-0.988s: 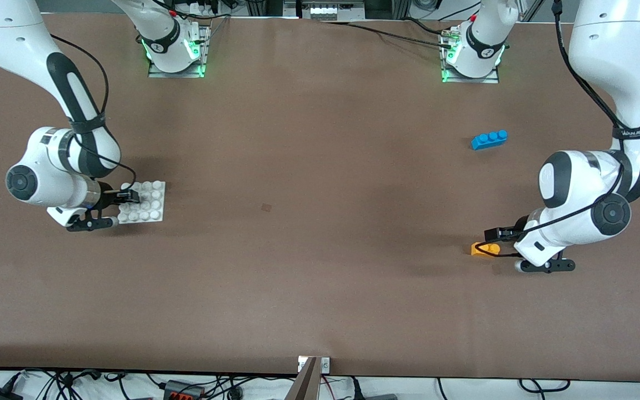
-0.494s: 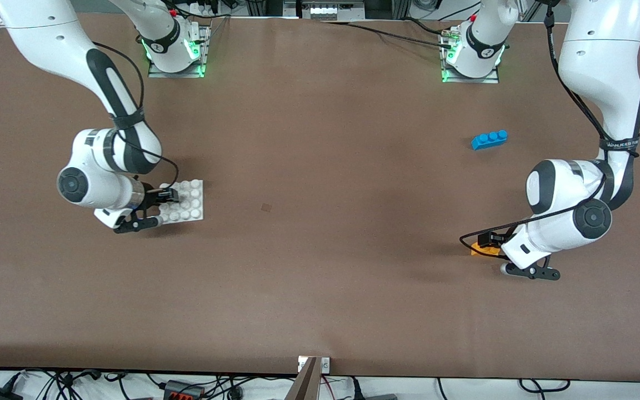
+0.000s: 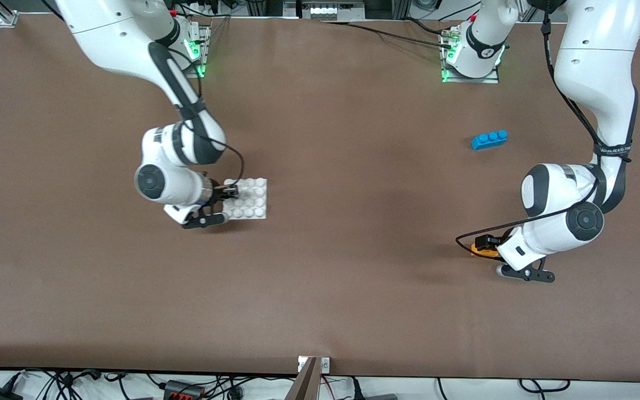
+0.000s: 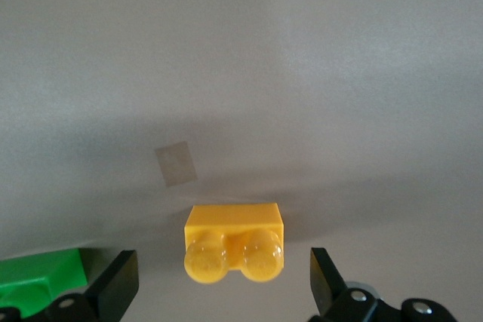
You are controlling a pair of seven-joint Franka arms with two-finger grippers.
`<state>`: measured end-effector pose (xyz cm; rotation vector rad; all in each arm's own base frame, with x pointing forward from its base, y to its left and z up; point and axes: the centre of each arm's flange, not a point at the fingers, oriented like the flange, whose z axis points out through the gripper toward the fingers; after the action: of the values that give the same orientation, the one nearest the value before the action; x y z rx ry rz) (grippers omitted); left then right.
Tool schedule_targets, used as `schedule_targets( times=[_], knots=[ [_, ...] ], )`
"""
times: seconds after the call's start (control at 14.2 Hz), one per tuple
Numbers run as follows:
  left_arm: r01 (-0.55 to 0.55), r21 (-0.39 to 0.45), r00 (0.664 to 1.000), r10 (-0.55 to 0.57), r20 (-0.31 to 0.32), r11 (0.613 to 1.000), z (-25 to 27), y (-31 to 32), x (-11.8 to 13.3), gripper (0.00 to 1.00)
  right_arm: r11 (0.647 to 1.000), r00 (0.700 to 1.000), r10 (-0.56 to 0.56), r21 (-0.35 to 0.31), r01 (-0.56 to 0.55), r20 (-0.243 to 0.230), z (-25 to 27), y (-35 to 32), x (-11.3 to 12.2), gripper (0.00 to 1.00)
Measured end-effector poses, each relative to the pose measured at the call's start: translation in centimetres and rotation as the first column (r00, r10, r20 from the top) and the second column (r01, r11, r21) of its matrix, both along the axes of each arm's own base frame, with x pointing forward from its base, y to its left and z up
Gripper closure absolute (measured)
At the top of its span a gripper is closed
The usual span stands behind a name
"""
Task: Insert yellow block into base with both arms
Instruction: 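Slide the base plate with the right gripper while the left gripper grasps the yellow block, then push the white base plate toward the table middle with the right gripper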
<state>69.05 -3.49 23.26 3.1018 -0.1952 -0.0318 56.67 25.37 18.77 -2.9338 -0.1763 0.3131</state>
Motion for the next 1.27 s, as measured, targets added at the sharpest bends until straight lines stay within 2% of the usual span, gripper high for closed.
schedule_targets(
  times=[0.35, 0.63, 1.06, 1.13, 1.27],
  knots=[
    [0.000, 0.001, 1.000, 0.000, -0.015, 1.000, -2.1, 0.0, -0.2, 0.00, 0.999, 0.999, -0.037, -0.009, 0.037, 0.020, 0.0, 12.5, -1.7, 0.58],
    [0.000, 0.001, 1.000, 0.000, -0.009, 1.000, -2.4, 0.0, -0.1, 0.00, 0.998, 0.997, -0.063, 0.006, 0.063, 0.041, 0.0, 18.6, -2.3, 0.58],
    [0.000, 0.002, 1.000, 0.000, -0.018, 1.000, -3.1, 0.0, -0.3, 0.00, 0.998, 0.998, -0.046, 0.036, 0.044, 0.047, -0.3, 21.9, -2.9, 0.53],
    [0.001, 0.002, 1.000, -0.001, -0.022, 1.000, -3.3, 0.0, -0.4, 0.00, 0.998, 0.998, -0.046, 0.039, 0.044, 0.049, -0.2, 22.0, -2.9, 0.48],
    [0.001, 0.002, 1.000, -0.001, -0.025, 1.000, -3.5, -0.1, -0.4, 0.00, 0.997, 0.996, -0.051, 0.054, 0.047, 0.067, 0.9, 22.2, -2.2, 0.44]
  ],
)
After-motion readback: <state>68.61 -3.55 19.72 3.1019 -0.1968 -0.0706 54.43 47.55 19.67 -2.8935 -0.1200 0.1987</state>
